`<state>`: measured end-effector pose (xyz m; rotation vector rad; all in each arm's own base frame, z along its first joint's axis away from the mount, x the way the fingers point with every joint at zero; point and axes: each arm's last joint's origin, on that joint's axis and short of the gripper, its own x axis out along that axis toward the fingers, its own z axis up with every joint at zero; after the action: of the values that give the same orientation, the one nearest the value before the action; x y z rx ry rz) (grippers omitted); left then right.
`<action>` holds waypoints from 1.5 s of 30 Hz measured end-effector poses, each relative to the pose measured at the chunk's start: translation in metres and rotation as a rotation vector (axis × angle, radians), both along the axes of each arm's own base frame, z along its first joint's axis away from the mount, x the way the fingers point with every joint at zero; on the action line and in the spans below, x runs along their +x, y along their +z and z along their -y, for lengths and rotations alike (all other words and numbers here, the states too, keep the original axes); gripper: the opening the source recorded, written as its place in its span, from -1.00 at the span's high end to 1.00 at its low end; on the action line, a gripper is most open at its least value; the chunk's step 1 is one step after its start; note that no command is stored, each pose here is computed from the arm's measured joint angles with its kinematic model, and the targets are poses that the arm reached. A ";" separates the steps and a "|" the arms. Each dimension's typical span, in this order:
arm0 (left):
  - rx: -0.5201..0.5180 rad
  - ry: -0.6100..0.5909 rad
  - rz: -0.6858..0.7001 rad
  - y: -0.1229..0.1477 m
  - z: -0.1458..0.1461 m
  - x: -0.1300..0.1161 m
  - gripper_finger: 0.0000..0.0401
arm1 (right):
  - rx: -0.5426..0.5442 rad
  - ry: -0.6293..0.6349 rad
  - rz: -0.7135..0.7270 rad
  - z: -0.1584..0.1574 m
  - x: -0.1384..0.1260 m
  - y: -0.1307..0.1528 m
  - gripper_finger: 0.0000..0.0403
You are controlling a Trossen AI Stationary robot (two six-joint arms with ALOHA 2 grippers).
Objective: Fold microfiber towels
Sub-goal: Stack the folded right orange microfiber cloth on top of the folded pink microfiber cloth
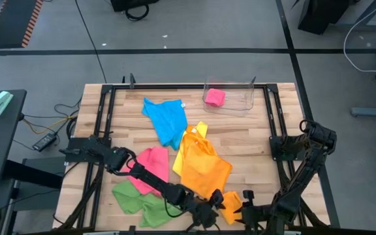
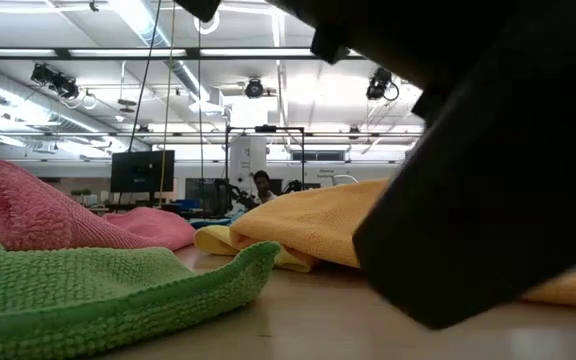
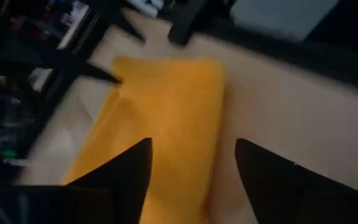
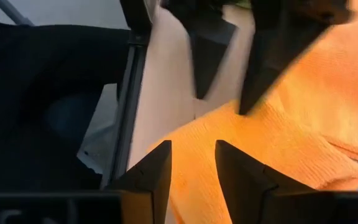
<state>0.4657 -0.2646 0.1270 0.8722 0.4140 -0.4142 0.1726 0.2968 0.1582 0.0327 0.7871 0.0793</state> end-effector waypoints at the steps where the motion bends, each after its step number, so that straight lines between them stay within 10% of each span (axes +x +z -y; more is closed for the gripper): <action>1: 0.038 -0.008 0.007 0.000 0.000 -0.001 -0.28 | 0.000 0.002 -0.002 0.000 0.000 0.001 0.32; 29: 0.394 -0.088 0.016 -0.009 -0.023 0.010 -0.26 | -0.080 0.023 0.047 -0.012 0.012 0.015 0.29; 45: 0.192 -0.060 -0.038 -0.017 -0.040 0.019 0.33 | -0.066 0.087 0.085 -0.027 0.016 0.034 0.29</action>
<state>0.4846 -0.2250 0.1101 1.0664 0.4684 -0.4517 0.1885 0.3239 0.1919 -0.0673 0.7058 0.1358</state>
